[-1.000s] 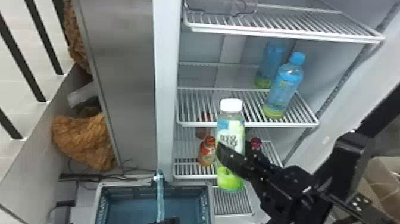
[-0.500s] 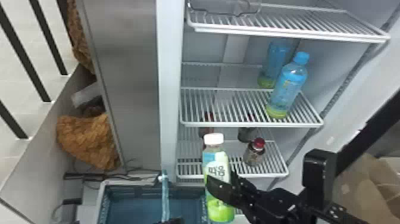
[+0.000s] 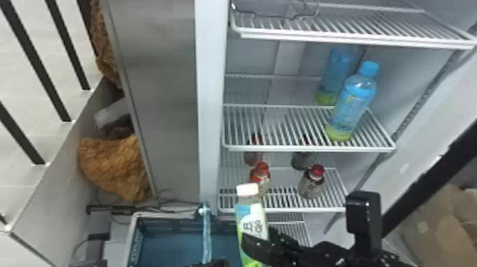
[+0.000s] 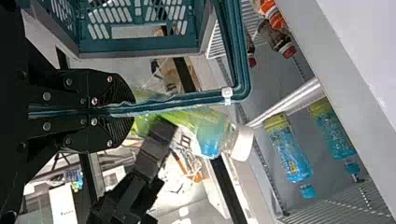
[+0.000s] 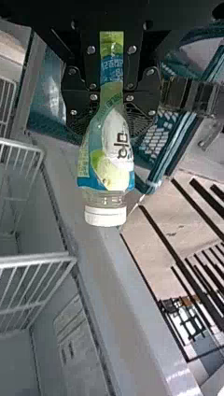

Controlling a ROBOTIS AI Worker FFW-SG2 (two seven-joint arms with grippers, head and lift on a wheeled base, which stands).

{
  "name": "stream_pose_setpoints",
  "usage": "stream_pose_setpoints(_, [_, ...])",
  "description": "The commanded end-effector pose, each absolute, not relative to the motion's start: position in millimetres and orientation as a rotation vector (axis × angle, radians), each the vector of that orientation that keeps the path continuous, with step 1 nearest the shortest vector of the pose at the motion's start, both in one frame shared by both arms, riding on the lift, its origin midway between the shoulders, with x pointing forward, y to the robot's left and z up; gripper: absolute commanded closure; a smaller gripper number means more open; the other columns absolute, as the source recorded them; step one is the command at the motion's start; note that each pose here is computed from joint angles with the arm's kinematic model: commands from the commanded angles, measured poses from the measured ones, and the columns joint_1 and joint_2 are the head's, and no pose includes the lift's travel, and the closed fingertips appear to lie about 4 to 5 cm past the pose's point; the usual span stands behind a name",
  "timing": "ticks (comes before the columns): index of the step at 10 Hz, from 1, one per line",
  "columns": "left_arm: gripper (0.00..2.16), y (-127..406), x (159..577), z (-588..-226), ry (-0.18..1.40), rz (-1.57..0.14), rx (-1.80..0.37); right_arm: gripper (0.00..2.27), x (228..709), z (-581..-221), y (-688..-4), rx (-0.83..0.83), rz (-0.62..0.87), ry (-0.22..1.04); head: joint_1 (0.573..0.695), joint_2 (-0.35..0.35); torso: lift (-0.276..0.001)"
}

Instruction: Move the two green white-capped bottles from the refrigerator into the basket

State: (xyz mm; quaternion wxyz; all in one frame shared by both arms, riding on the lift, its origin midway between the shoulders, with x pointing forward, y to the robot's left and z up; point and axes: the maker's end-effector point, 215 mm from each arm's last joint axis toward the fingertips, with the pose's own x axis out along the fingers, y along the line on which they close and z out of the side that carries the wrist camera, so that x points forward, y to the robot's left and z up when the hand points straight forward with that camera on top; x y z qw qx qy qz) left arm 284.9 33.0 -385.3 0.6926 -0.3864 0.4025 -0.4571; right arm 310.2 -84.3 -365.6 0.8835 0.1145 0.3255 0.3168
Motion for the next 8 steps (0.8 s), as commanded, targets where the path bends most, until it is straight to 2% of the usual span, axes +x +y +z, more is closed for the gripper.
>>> stream_pose_setpoints(1, [1.2,33.4,285.0,-385.4,0.899,-1.02,-0.863,1.01,303.2,-377.7,-80.8,0.243,0.67,0.724,0.695,-0.104,-0.004])
stream_pose_setpoints(5, [1.2,33.2,284.9,-384.9,0.899,-1.022,-0.865,1.01,294.1,-414.3,-65.0,0.275,0.714,0.831,0.695,-0.081,-0.004])
stream_pose_setpoints(8, [1.2,33.2,284.9,-384.9,0.899,-1.022,-0.865,1.01,303.4,-435.8,-56.4,0.287,0.732,0.858,0.695,-0.058,-0.004])
